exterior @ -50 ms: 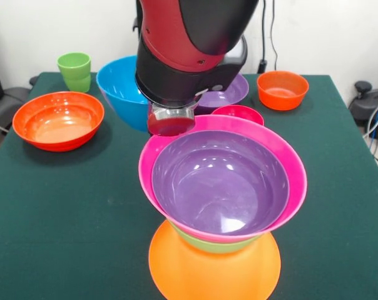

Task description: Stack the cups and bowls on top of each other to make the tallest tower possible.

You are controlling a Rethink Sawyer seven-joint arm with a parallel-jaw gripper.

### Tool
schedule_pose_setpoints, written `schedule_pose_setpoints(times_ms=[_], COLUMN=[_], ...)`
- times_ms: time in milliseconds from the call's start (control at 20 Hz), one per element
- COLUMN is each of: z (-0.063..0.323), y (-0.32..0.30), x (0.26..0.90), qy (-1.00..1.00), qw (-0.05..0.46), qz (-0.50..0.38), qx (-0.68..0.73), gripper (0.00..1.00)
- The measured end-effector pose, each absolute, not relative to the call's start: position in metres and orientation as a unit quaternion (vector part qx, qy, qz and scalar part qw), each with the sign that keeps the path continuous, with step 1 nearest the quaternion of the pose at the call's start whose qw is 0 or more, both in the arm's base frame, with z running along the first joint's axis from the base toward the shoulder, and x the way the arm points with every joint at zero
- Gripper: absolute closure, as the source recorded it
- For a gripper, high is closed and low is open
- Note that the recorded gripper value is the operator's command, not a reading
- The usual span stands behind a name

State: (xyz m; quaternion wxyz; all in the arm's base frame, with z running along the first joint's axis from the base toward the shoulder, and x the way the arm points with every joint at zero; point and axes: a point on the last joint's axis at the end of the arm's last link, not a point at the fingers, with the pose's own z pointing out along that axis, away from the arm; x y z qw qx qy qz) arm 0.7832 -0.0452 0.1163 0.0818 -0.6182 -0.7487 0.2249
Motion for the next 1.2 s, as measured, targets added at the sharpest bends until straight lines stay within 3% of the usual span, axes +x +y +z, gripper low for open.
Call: schedule_pose_setpoints(times_ms=[600, 1200], z=[0.109, 0.113], y=[-0.029, -0.014], x=[0.799, 0.765], qy=[-0.735, -0.72], qw=[0.078, 0.09], qz=[0.227, 0.242], qx=[-0.635, -0.645], gripper=[1.0, 1.0])
